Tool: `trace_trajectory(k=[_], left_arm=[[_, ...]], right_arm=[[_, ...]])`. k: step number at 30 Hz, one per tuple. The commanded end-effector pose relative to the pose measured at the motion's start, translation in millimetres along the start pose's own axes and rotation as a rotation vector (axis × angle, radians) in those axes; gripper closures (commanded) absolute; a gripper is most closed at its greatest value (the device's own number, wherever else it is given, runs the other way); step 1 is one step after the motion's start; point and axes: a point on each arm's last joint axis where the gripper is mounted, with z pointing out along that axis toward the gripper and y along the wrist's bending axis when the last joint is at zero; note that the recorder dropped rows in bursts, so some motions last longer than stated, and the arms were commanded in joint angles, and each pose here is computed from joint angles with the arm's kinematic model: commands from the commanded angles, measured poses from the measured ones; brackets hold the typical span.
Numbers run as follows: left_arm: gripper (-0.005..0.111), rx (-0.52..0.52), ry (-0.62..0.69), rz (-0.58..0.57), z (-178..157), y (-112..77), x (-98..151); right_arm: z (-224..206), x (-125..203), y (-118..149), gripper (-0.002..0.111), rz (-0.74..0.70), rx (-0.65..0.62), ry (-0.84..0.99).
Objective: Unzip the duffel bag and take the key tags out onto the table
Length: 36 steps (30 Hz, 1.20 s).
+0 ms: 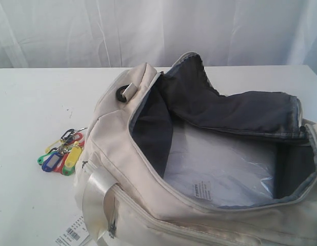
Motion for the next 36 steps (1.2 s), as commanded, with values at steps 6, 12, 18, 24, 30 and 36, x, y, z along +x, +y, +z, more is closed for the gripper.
trace_trajectory(k=[6,12,18,24,30,36], left_arm=[[0.107,-0.023,0.009,0.115,-0.1,2.0,1.7],[0.107,-0.018,0.016,0.081,-0.1,1.6,2.5],[0.107,0.02,0.224,-0.025,-2.4,-2.1,21.2],[0.107,0.007,0.214,-0.087,-2.2,-1.5,20.3],[0.107,-0.001,0.216,-0.175,-2.2,-0.7,20.6],[0.107,0.016,0.216,-0.129,-2.2,-1.2,20.5]], right_arm=[[-0.1,0.0,-0.3,0.108,-0.01,0.006,-0.011],[-0.1,0.0,-0.3,0.108,-0.01,0.006,-0.011],[-0.1,0.0,-0.3,0.108,-0.01,0.006,-0.011],[-0.1,0.0,-0.3,0.108,-0.01,0.006,-0.011],[-0.1,0.0,-0.3,0.108,-0.01,0.006,-0.011],[-0.1,0.0,-0.3,0.108,-0.01,0.006,-0.011]])
